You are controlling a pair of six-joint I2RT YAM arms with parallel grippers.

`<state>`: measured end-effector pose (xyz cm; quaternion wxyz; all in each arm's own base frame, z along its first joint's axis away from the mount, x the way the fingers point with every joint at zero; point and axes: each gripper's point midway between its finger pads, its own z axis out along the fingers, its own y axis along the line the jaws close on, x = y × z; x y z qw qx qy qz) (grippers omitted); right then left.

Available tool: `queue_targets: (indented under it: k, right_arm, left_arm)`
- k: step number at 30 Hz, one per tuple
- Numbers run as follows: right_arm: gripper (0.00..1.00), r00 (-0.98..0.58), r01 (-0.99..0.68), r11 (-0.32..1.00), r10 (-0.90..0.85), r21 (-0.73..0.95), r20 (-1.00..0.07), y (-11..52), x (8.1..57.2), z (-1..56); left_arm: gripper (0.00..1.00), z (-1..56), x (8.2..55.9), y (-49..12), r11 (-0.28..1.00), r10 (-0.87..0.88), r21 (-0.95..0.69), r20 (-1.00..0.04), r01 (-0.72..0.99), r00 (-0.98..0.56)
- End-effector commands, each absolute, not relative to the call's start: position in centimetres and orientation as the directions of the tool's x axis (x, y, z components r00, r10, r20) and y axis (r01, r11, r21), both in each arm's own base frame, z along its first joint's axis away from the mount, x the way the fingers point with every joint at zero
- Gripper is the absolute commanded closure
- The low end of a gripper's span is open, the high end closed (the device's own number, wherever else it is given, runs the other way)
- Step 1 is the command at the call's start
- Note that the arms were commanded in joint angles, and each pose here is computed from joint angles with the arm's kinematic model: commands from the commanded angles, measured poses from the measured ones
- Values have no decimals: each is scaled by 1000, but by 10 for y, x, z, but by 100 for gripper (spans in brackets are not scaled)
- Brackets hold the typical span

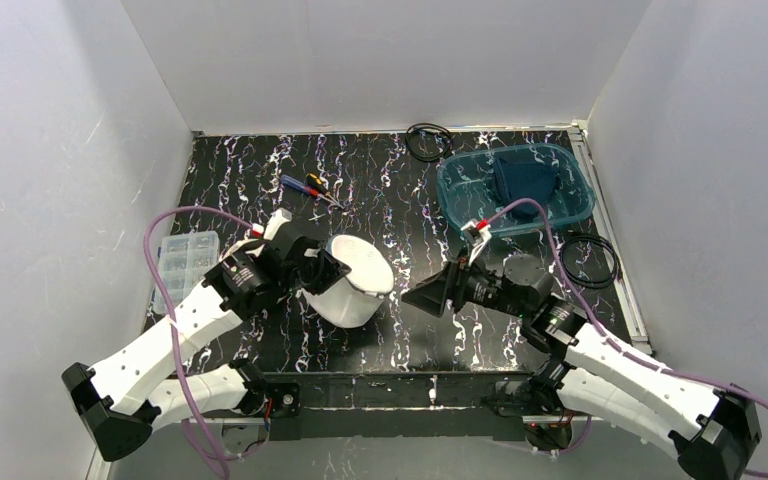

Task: Unzip the laundry bag and remove the bra
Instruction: Pick up the laundry bag at the center of the board.

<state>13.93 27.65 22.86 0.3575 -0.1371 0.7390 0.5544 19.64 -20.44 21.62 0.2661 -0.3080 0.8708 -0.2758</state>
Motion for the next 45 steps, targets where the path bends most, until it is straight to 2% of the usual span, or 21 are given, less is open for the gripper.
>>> queue_targets:
  k: [1, 5, 9, 15, 29, 45]
  right_arm:
    - [17, -656, -673, 235, 249, 702, -712, 299, 129, 258]
    - [20, -659, -676, 195, 274, 711, -701, 311, 126, 260]
    - [26, -666, -659, 201, 292, 725, -686, 319, 131, 259]
    - [31, -663, -626, 232, 344, 744, -665, 319, 142, 256]
    - [36, -682, -597, 255, 338, 761, -648, 320, 145, 244]
    - [37, -700, -617, 155, 340, 772, -628, 329, 136, 258]
  left_arm:
    - [100, 246, 213, -207, 581, -753, -700, -268, -415, -602]
    - [100, 249, 213, -211, 555, -765, -705, -224, -441, -604]
    - [100, 253, 212, -211, 530, -776, -716, -195, -454, -599]
    - [100, 261, 209, -209, 507, -786, -736, -182, -449, -591]
    - [100, 272, 205, -206, 487, -791, -759, -172, -433, -588]
    - [100, 288, 203, -213, 461, -782, -787, -143, -409, -607]
